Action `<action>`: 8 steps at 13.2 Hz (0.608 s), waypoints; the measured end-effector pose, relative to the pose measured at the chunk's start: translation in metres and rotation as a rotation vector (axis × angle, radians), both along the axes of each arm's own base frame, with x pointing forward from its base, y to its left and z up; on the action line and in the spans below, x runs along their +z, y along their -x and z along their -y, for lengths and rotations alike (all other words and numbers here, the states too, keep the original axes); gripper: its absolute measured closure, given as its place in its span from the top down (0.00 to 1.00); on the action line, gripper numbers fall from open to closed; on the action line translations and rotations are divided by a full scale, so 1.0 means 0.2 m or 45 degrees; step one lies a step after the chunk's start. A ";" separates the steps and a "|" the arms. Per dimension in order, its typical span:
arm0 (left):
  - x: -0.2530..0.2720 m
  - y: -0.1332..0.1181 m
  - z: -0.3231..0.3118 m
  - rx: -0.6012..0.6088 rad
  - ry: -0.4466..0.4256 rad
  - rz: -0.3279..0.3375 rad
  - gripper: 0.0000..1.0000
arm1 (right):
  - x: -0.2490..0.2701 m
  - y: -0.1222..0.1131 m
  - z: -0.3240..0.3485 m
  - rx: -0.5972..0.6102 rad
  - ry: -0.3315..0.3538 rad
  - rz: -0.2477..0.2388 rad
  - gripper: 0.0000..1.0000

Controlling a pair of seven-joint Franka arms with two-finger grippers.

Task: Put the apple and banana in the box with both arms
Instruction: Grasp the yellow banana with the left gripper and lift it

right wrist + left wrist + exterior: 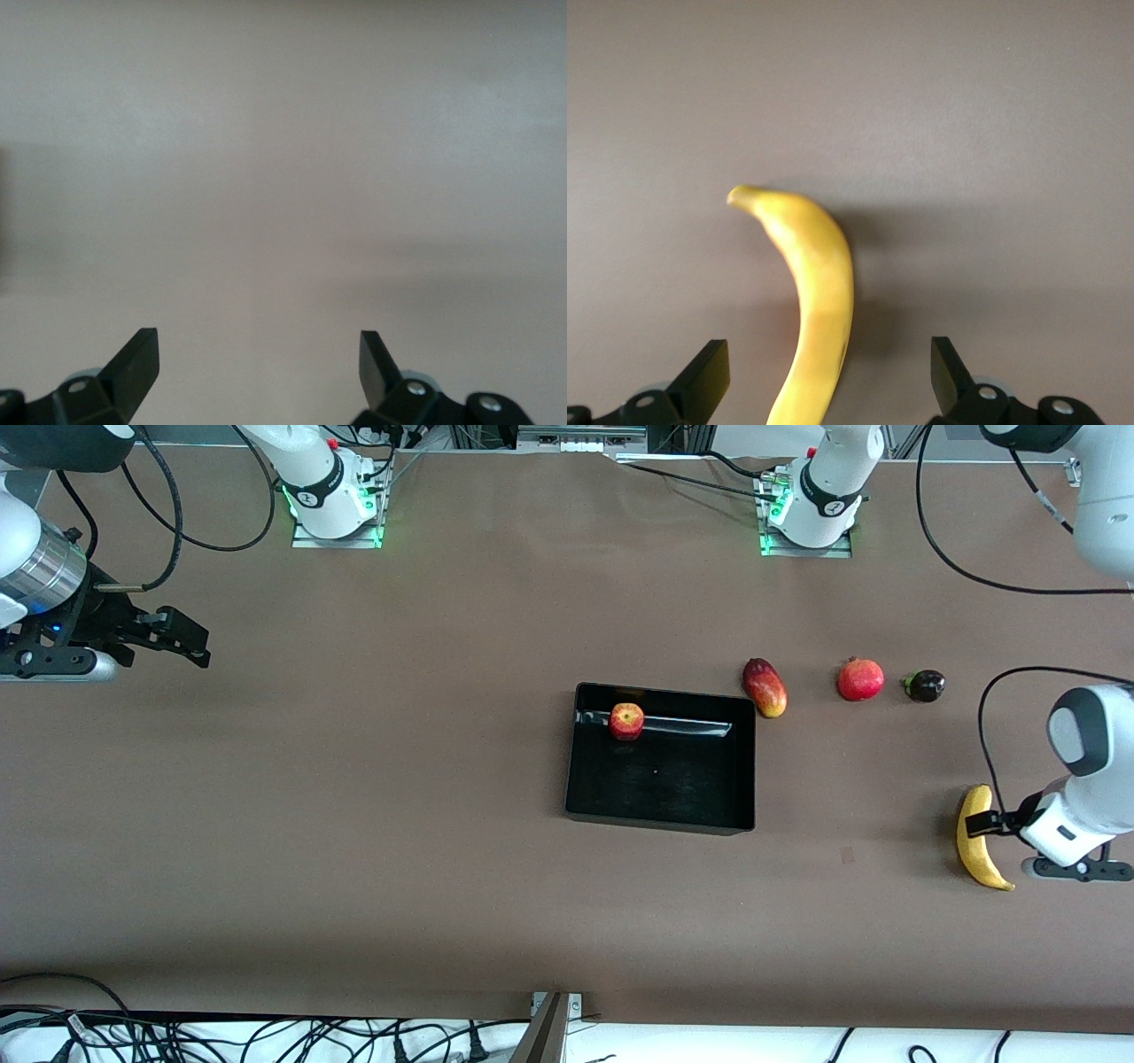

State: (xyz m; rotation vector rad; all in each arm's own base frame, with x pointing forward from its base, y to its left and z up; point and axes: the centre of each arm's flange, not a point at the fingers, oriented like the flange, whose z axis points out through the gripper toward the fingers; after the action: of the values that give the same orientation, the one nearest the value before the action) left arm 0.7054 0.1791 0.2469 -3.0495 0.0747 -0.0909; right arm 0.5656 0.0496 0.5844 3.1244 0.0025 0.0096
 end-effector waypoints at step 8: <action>-0.34 0.03 -0.14 0.022 0.002 0.062 1.00 | 0.00 0.00 0.00 0.000 0.000 0.000 1.00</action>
State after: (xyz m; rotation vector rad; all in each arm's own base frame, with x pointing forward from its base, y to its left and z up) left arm 0.6999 0.2073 0.1796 -3.0467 0.0451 -0.1644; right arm 0.5657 0.0496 0.5844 3.1244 0.0025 0.0098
